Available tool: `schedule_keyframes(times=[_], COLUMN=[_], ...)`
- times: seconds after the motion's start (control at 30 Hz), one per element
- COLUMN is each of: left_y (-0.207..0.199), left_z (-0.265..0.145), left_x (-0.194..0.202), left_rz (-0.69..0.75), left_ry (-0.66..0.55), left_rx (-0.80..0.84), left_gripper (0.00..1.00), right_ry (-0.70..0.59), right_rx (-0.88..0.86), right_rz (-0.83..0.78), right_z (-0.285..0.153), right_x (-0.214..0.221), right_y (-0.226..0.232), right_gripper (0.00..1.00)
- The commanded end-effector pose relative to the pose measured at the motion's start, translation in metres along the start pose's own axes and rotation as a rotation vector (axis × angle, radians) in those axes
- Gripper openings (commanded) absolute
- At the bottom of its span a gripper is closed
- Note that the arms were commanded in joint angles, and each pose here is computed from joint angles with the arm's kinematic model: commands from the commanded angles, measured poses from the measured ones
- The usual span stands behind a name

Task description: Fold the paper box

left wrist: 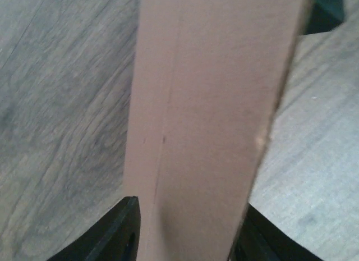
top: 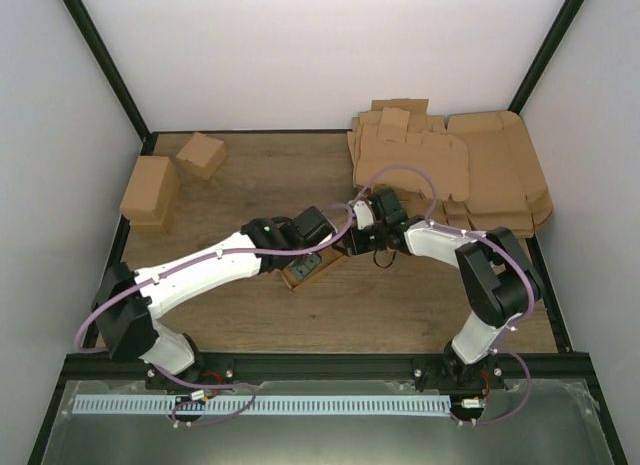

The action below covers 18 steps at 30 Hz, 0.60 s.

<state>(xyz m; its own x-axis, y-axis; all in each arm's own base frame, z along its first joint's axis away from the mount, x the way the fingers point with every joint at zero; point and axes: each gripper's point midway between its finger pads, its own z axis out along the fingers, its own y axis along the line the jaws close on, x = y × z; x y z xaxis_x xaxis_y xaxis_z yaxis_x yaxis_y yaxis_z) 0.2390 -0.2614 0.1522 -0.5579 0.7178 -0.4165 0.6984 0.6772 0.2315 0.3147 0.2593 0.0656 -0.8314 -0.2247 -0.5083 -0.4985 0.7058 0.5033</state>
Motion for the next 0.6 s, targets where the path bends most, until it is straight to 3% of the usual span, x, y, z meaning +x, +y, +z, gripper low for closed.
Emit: schedule_keyframes(times=[0.0, 0.27, 0.4, 0.57], left_y=[0.019, 0.027, 0.020, 0.000], left_z=[0.001, -0.007, -0.019, -0.022], left_x=[-0.005, -0.018, -0.024, -0.023], left_rz=[-0.017, -0.067, -0.104, -0.091], left_ry=[-0.005, -0.034, -0.051, 0.009], left_rx=[-0.099, -0.019, 0.165, 0.309], left_gripper=[0.39, 0.08, 0.06, 0.04], right_ry=[-0.031, -0.064, -0.071, -0.100], right_rx=[0.048, 0.066, 0.081, 0.058], right_rz=[-0.041, -0.073, -0.098, -0.144], right_z=[-0.002, -0.005, -0.008, -0.010], right_x=[-0.015, -0.014, -0.014, -0.018], right_y=[-0.008, -0.010, -0.012, -0.004], right_gripper=[0.53, 0.53, 0.55, 0.56])
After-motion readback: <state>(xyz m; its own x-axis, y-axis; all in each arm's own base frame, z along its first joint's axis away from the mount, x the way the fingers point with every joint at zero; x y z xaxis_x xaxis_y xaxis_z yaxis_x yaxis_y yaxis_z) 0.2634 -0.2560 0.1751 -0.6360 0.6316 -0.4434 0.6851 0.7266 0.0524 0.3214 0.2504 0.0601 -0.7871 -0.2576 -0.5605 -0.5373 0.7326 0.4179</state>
